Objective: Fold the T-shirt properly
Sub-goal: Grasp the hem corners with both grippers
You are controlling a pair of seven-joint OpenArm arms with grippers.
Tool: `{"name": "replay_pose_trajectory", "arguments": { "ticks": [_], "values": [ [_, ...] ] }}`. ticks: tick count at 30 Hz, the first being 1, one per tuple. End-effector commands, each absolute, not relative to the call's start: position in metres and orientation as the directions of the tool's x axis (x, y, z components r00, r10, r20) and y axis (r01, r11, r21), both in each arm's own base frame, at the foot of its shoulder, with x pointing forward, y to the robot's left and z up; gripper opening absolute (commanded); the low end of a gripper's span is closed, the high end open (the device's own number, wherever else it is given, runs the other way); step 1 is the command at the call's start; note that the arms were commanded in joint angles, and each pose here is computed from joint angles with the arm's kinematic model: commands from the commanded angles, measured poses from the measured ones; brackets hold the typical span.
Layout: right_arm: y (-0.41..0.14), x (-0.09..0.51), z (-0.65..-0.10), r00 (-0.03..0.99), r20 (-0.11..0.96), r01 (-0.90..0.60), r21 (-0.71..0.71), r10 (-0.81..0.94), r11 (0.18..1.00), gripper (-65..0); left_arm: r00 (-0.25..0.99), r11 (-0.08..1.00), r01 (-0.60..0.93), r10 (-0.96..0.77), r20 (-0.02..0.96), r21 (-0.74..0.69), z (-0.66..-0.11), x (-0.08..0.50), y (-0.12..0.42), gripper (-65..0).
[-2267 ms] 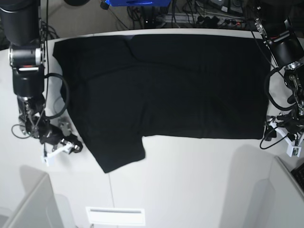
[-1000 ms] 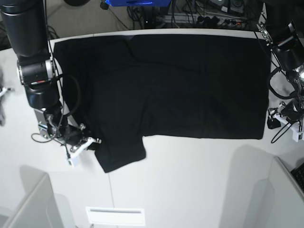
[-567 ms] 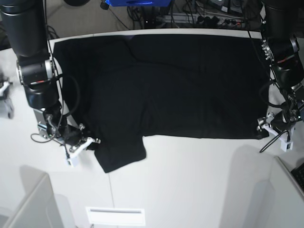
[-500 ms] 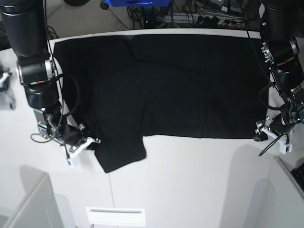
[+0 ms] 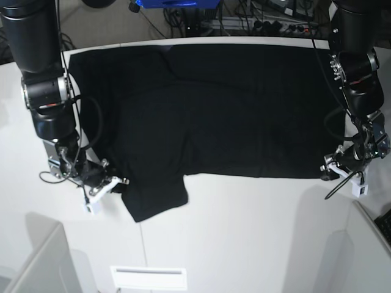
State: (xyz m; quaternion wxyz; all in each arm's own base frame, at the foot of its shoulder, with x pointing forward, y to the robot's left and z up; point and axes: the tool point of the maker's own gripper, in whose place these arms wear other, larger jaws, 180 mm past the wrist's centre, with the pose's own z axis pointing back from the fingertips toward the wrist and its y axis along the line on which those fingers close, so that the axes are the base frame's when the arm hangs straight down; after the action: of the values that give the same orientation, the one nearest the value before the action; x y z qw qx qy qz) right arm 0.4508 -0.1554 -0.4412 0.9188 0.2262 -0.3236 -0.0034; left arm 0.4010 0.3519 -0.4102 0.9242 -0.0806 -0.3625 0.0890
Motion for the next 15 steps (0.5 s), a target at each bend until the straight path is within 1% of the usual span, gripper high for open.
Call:
{"name": "replay_pose_trajectory", "arguments": {
  "ticks": [1,6,8,9,15],
  "values": [
    [-0.1638,0.4580,-0.4329,0.787,0.603,-0.148,0.390,-0.131,0.909,-65.0,0.695,0.974,-0.101,0.216,0.686,-0.204,-0.3941,0.4105,0.3600,-31.3],
    [-0.1639,0.4576,-0.4335,0.787,0.603,-0.148,0.391,-0.132,0.909,-65.0,0.702,0.973,-0.103,0.217,0.679,-0.204,-0.3986,0.4058,0.3599,-52.3],
    [-0.1639,0.4569,-0.4342,0.787,0.602,-0.147,0.391,-0.132,0.909,-65.0,0.701,0.974,-0.102,0.214,0.681,-0.202,-0.3978,0.4063,0.3601,-62.5],
    [-0.1639,0.4569,-0.4342,0.787,0.602,-0.147,0.391,-0.132,0.909,-65.0,0.701,0.974,-0.102,0.214,0.681,-0.202,-0.3978,0.4063,0.3601,-65.0],
    [-0.1668,0.4583,-0.4324,0.784,0.606,-0.145,0.387,-0.133,0.910,-65.0,0.689,0.976,-0.097,0.207,0.695,-0.195,-0.3912,0.4096,0.3619,-65.0]
  ]
}}
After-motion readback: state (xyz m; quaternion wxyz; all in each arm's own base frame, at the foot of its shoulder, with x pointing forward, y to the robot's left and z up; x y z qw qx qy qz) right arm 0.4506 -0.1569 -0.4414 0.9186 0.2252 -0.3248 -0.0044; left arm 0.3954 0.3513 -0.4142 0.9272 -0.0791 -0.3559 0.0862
